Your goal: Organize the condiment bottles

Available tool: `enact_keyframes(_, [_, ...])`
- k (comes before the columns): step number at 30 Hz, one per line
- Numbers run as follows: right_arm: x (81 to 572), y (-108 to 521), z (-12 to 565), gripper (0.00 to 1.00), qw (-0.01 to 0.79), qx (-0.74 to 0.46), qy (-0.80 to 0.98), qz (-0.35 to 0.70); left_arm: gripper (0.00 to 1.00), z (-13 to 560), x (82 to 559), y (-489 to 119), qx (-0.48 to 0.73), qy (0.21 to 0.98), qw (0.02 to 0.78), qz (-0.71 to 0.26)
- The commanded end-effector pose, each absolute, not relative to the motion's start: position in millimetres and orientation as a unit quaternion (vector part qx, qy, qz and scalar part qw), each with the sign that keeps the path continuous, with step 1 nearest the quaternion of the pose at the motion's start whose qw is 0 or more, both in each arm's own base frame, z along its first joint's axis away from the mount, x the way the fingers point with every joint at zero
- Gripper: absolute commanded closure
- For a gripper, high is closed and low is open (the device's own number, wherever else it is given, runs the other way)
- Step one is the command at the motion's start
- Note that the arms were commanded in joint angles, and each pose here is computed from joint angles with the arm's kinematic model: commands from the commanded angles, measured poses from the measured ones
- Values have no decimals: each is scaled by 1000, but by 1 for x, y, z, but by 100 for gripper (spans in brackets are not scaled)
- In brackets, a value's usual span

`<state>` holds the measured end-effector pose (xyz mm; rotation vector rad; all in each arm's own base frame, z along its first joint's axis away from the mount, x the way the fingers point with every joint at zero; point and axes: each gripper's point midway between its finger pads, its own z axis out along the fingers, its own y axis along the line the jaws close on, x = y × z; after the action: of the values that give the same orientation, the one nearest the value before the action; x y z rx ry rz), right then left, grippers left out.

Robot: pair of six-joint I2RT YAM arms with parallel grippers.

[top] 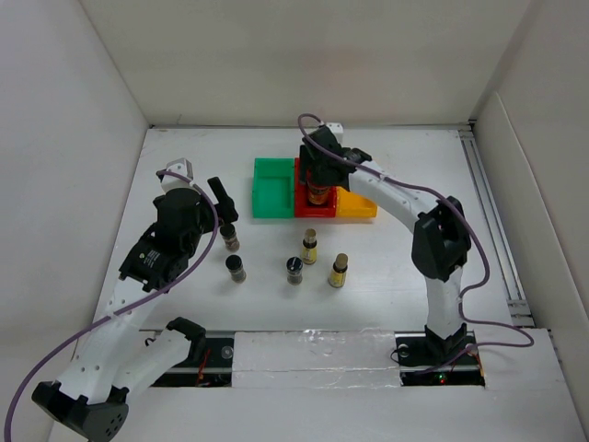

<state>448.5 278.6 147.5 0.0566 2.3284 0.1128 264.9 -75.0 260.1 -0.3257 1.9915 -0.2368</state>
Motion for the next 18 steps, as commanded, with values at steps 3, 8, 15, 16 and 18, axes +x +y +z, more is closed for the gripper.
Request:
enact_keyframes(3, [449, 281, 211, 10, 453, 47, 886, 89, 1, 265, 267, -74, -134, 824, 540, -103])
enact_keyframes(8, [432, 267, 244, 7, 475, 43, 873, 103, 1, 267, 266, -73, -136, 823, 542, -102])
enact_keyframes(15, [384, 255, 279, 0, 489, -8, 863, 126, 1, 268, 265, -68, -147, 820, 545, -94])
enact_keyframes(16, [377, 255, 281, 0, 489, -19, 863, 125, 1, 269, 264, -67, -149, 819, 546, -93])
enact_keyframes(18, [358, 247, 286, 0, 486, -33, 865, 126, 1, 268, 264, -64, -155, 819, 546, -87])
